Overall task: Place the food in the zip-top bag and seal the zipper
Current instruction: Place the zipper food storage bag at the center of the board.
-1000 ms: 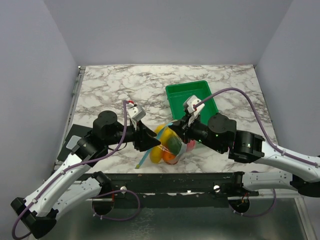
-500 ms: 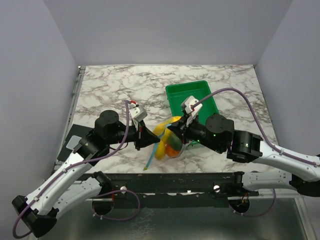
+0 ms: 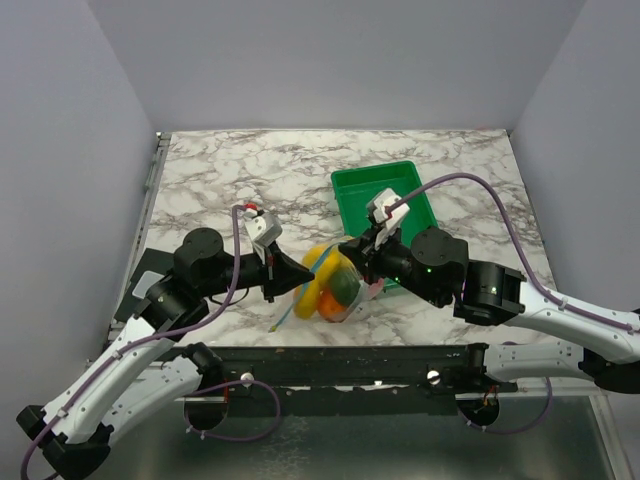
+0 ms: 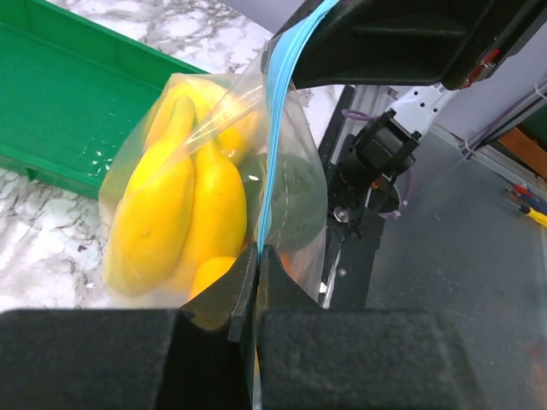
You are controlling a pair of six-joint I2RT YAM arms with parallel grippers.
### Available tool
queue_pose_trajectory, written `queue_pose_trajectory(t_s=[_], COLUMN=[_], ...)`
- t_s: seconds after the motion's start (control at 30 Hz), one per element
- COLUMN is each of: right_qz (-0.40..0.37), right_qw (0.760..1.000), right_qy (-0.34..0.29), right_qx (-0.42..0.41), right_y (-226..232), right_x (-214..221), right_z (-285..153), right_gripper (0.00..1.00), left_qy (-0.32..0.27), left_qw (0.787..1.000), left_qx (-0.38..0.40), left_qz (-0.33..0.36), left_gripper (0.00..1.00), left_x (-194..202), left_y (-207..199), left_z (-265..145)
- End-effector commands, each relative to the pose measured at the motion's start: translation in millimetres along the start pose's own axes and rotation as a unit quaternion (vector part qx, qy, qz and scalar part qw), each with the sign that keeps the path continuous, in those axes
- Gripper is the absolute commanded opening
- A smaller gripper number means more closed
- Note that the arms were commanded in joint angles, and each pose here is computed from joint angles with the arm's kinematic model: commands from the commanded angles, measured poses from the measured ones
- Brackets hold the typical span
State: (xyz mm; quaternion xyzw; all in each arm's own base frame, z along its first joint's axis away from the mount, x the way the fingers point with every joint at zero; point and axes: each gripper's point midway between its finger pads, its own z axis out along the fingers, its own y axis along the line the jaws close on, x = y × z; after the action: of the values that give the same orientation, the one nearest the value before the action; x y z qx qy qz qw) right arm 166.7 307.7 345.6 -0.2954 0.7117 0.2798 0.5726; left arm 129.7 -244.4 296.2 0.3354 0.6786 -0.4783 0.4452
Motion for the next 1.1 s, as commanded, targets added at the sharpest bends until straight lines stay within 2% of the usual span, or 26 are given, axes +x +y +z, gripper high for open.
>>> queue_pose_trajectory(t_s=[0.0,0.23,0.4,0.5,0.6,0.73,0.97,1.07], right_qz=[0.023,0.020,0.016,0.016,0.017,0.020,0.028,0.030], right_qw=[0.999,0.998,0.997,0.996,0.994,0.992,0.990,0.990], right_qy=[-0.025,-0.013,-0.006,-0.006,-0.010,-0.019,-0.030,-0.029], right_qx=[0.029,0.057,0.079,0.093,0.107,0.123,0.133,0.132], right_y=[-9.7,-20.8,-30.0,-35.9,-42.4,-51.0,-58.9,-59.6], right_x=[-17.0,-6.9,1.3,3.4,2.5,0.1,1.7,5.2], right_z=[-3.5,-6.4,-8.9,-11.7,-16.2,-24.2,-34.2,-35.4], right_gripper=[0.01,0.01,0.07,0.16,0.29,0.40,0.46,0.46], left_qy=[-0.048,-0.081,-0.103,-0.115,-0.121,-0.128,-0.126,-0.127], left_qw=[0.998,0.993,0.987,0.984,0.982,0.977,0.958,0.942], left_qx=[-0.038,-0.078,-0.120,-0.130,-0.137,-0.163,-0.250,-0.306], left_qz=[0.022,0.030,0.030,0.036,0.040,0.044,0.056,0.063], left_gripper=[0.00,0.00,0.00,0.00,0.00,0.00,0.00,0.00], left_x=[-26.8,-49.4,-63.4,-71.0,-76.3,-81.8,-86.2,-90.1], left_y=[5.4,11.6,21.3,21.5,22.2,29.8,62.1,82.3], left_z=[-6.8,-15.6,-23.6,-27.8,-30.3,-34.2,-42.1,-49.1])
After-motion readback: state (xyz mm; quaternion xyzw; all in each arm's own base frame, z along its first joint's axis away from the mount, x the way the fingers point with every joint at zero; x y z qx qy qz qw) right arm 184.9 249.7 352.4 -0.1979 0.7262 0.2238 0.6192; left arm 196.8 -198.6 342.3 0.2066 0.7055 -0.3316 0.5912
